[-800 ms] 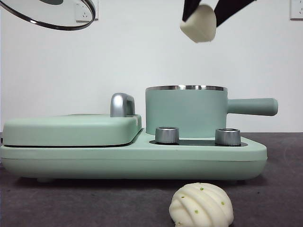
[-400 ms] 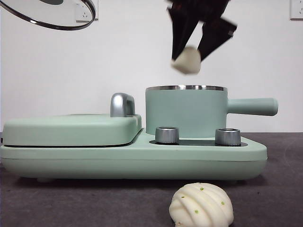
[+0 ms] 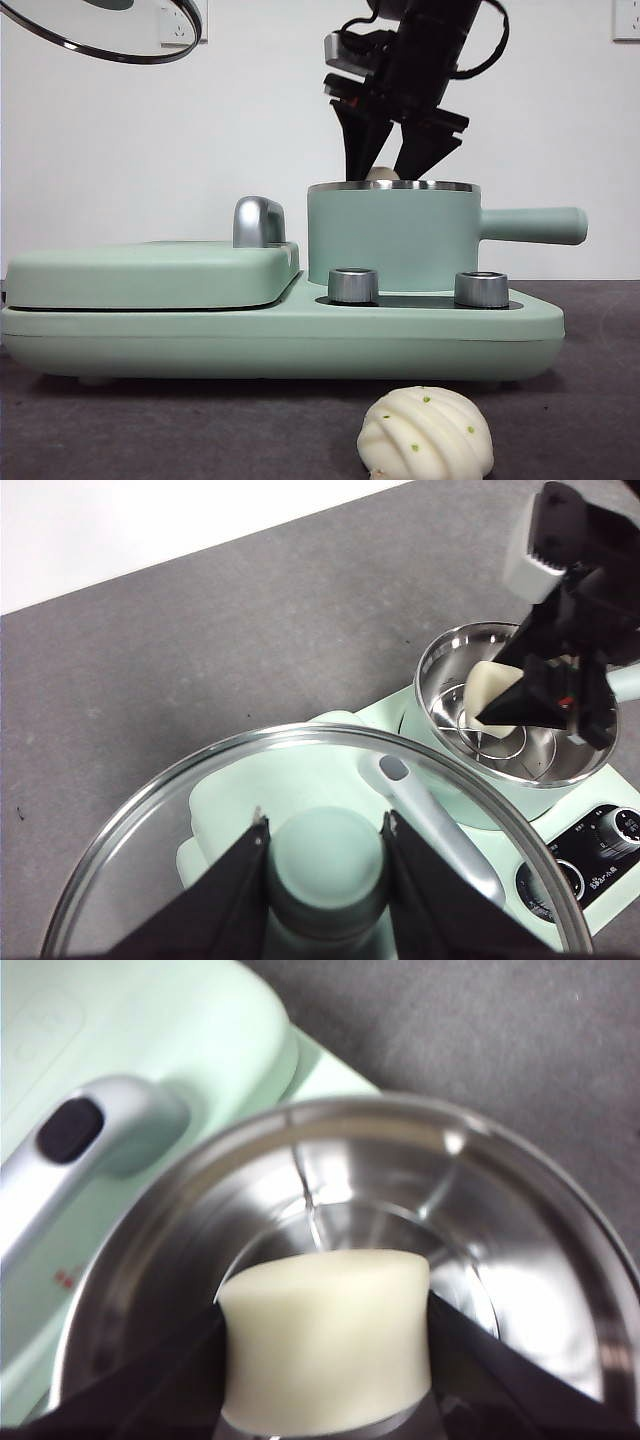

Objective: Put the buns in a small steamer

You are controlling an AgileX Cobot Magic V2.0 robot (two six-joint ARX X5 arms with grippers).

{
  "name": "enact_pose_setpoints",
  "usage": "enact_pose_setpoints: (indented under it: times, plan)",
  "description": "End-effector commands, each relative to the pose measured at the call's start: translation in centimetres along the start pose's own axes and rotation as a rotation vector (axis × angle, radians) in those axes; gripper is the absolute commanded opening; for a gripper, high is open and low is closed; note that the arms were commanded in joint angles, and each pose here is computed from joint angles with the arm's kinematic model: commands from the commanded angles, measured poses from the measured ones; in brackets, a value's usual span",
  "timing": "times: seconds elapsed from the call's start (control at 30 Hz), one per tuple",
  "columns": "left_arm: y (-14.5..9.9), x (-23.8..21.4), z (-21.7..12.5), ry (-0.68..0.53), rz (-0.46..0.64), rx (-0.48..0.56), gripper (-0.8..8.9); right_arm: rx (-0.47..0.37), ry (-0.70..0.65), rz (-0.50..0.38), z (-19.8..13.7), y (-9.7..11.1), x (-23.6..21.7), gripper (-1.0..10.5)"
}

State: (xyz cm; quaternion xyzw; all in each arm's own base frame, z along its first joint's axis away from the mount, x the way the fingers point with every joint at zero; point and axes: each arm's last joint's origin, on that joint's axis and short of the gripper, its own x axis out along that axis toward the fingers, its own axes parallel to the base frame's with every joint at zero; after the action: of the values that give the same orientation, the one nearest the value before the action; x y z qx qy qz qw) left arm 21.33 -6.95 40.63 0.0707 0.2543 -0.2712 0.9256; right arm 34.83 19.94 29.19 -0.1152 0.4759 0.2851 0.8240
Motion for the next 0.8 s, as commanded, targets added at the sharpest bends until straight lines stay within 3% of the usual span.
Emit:
enact_pose_setpoints:
  times: [0.03,0.17,0.33,0.5,0.67,0.8]
  plan:
    - [-0.1,-0.4,0.7,-0.047,0.001,0.015,0.15,-0.022,-0.012,-0.006,0.7,0.3,1.1,2.7]
    - [-0.1,-0.3,0.7,-0.048,0.002,0.016,0.15,-0.027,-0.008,-0.012,0.8,0.2,2.5,2.8]
    - [-0.1,-0.3,0.7,-0.048,0.001,0.016,0.15,-0.038,-0.045,-0.009,1.1,0.6,2.3,4.2]
    - [-0.1,-0.3,0.7,-0.048,0.001,0.016,0.15,-0.037,-0.053,-0.009,1.3,1.1,-2.3,4.2]
    - [-0.1,-0.3,0.7,-0.048,0.001,0.016,0.15,-0.066,-0.254,-0.004,1.0,2.8,-10.2,4.2]
    - [-0.1,-0.3,0.7,-0.046,0.001,0.015,0.15,-0.139,-0.448,0.052,-0.5,5.4,-13.8,4.2]
